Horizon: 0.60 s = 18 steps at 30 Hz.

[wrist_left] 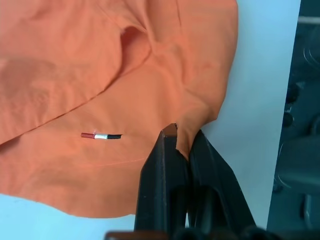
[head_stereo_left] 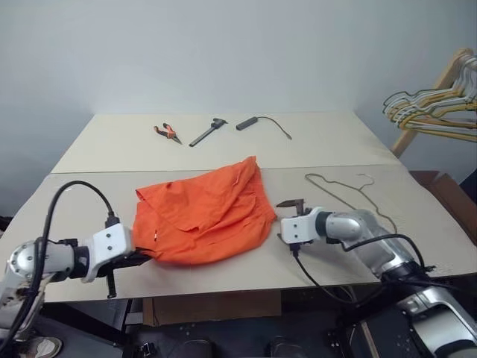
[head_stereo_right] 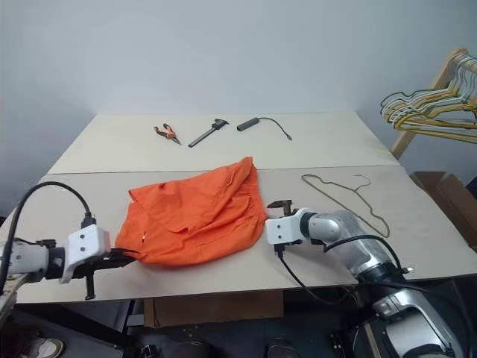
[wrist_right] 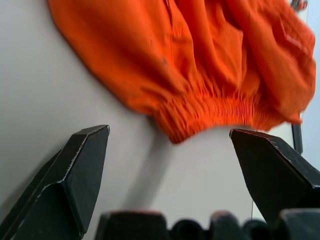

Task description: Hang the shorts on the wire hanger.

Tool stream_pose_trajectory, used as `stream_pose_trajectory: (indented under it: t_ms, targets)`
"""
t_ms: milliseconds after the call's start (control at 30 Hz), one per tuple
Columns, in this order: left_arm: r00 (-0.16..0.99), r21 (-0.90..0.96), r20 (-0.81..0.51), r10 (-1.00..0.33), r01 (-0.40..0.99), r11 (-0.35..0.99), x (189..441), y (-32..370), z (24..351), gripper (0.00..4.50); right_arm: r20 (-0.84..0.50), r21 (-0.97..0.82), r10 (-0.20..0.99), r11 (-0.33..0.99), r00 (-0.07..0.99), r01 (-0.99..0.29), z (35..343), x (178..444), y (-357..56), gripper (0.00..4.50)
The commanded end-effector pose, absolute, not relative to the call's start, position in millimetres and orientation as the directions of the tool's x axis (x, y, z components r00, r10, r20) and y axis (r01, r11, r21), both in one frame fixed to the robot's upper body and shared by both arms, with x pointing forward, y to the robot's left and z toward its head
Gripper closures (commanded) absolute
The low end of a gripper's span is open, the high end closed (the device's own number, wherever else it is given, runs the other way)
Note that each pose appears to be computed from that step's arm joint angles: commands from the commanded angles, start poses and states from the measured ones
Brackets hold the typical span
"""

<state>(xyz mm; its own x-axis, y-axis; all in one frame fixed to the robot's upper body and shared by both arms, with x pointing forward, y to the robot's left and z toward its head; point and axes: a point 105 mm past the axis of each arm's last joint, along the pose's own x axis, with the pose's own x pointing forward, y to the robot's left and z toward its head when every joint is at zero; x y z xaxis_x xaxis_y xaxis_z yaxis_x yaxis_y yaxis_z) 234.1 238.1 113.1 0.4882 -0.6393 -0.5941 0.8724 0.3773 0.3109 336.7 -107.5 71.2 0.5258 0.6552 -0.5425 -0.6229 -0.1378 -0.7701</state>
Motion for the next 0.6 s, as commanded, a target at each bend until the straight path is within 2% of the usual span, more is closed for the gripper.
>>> stream_pose_trajectory:
  t_ms: [33,367,467,600]
  targets:
    - [0.525,0.361,-0.546,-0.653,0.851,0.382,235,237,137,4.48,-0.507,-0.816,0.68,-0.181,0.53,-0.548,82,344,-96,0.0]
    - [0.518,0.358,-0.552,-0.653,0.855,0.376,235,239,140,4.48,-0.543,-0.801,0.67,-0.233,0.506,-0.552,68,358,-92,0.0]
    - [0.52,0.359,-0.557,-0.648,0.854,0.377,234,240,139,4.5,-0.548,-0.791,0.674,-0.227,0.495,-0.568,69,358,-92,0.59]
    - [0.518,0.356,-0.557,-0.65,0.855,0.377,234,238,138,4.5,-0.551,-0.789,0.674,-0.228,0.492,-0.571,67,357,-93,1.9]
